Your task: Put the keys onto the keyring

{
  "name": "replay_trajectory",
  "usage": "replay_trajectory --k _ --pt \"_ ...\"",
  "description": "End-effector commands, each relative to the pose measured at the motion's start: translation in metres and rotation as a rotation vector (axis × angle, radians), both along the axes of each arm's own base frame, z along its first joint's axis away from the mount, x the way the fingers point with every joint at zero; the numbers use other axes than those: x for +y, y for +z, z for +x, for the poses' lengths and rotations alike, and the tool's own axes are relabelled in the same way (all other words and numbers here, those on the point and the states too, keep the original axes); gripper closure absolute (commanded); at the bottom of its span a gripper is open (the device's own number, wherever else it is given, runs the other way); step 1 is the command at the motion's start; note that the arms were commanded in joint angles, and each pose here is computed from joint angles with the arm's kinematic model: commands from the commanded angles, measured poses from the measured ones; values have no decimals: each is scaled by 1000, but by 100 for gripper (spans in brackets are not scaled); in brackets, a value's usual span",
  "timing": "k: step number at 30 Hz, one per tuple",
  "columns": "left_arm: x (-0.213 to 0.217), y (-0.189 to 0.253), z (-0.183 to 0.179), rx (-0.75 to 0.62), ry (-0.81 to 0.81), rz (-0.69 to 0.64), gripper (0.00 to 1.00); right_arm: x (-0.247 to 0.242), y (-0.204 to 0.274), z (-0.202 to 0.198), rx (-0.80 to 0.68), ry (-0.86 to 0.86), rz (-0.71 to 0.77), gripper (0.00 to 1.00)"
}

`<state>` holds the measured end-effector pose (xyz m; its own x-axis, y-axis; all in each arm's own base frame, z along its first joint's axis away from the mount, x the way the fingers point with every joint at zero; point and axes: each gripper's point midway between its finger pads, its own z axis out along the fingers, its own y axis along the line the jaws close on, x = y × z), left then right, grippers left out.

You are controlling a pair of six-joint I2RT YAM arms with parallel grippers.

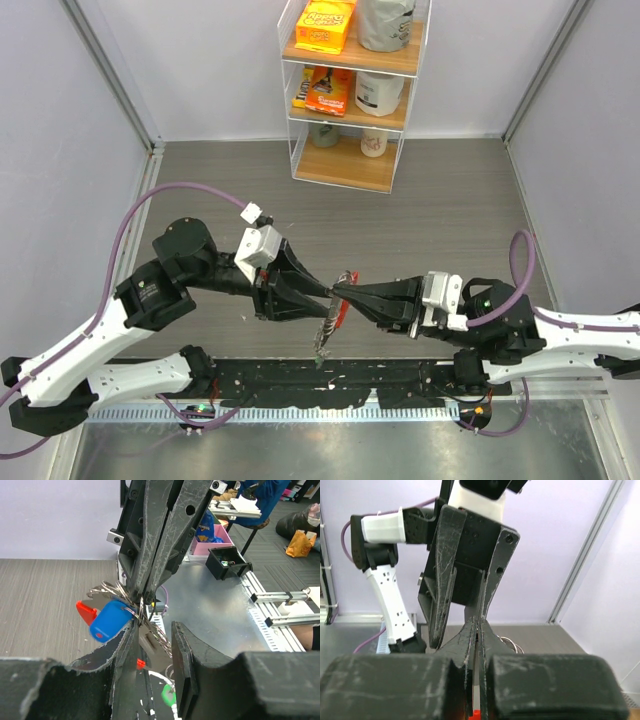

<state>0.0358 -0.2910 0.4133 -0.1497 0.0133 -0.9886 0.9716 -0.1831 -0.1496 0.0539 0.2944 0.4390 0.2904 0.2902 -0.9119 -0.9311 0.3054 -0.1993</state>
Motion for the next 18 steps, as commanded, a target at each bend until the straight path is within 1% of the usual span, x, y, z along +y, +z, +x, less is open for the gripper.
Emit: replay_trajectory --k 1,5,11,18 --pt "0 12 -3 -8 -18 -46 63 -33 68 8 -60 -70 292 94" --pt "-1 13 -3 -7 -18 -50 64 -40 79 8 -93 -83 346 95" --pt "1 20 -4 -13 -17 -73 64 -46 82 4 -145 -82 418 95" --pt "4 35 -7 -17 -17 -113 64 -54 91 -6 -245 -80 531 95"
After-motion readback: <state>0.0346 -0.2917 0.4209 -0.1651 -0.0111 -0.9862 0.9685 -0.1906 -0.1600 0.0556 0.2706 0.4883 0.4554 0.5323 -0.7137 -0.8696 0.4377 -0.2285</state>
